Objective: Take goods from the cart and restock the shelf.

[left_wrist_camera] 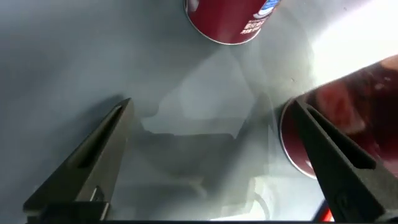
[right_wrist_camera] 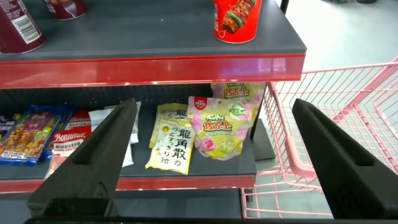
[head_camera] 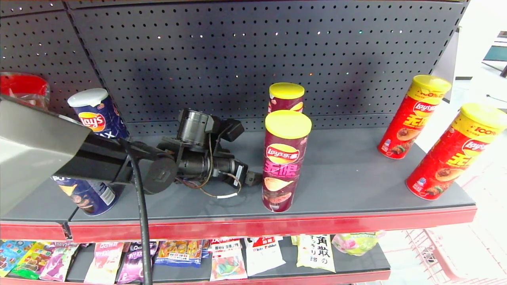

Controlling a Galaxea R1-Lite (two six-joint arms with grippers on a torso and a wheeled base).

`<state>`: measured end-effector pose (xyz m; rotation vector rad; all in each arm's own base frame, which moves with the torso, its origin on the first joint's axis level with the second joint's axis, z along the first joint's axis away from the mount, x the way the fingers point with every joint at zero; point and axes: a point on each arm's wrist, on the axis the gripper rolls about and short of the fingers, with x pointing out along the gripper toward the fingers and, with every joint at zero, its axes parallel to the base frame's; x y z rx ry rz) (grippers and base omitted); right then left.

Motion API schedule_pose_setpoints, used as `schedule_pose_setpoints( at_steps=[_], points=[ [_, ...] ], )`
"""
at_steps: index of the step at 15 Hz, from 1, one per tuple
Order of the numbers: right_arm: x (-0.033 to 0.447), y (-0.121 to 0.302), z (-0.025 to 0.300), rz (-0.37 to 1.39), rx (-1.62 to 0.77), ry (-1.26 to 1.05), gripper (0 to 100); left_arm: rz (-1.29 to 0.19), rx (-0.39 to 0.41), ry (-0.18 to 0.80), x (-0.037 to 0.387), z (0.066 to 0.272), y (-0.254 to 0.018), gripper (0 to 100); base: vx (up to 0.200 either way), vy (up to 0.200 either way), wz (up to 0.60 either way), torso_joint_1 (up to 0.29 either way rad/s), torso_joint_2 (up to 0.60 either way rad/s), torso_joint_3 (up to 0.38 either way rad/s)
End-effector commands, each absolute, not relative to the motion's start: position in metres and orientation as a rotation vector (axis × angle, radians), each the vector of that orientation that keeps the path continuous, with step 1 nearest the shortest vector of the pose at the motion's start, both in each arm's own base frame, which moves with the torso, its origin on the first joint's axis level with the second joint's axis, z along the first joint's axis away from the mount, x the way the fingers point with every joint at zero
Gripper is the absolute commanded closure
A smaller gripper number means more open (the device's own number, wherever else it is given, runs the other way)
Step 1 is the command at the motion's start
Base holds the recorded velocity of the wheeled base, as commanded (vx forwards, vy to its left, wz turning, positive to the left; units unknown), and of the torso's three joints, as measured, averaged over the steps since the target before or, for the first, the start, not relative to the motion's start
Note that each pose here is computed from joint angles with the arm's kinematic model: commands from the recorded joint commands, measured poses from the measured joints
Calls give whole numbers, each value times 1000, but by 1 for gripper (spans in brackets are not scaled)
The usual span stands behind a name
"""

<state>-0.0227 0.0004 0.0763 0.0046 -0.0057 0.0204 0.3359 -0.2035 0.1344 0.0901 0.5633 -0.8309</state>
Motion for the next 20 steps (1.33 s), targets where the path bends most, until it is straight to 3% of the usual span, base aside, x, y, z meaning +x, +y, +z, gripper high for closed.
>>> schedule_pose_setpoints(
  at_steps=[1,20],
  points=[
    [-23,0,76,21,5,-6,0,-830,91,568,338,132,-205,0,0,0,0,0,0,0],
    [-23,0,76,21,5,-6,0,-847,97,610,318,128,-200,0,0,0,0,0,0,0]
  ],
)
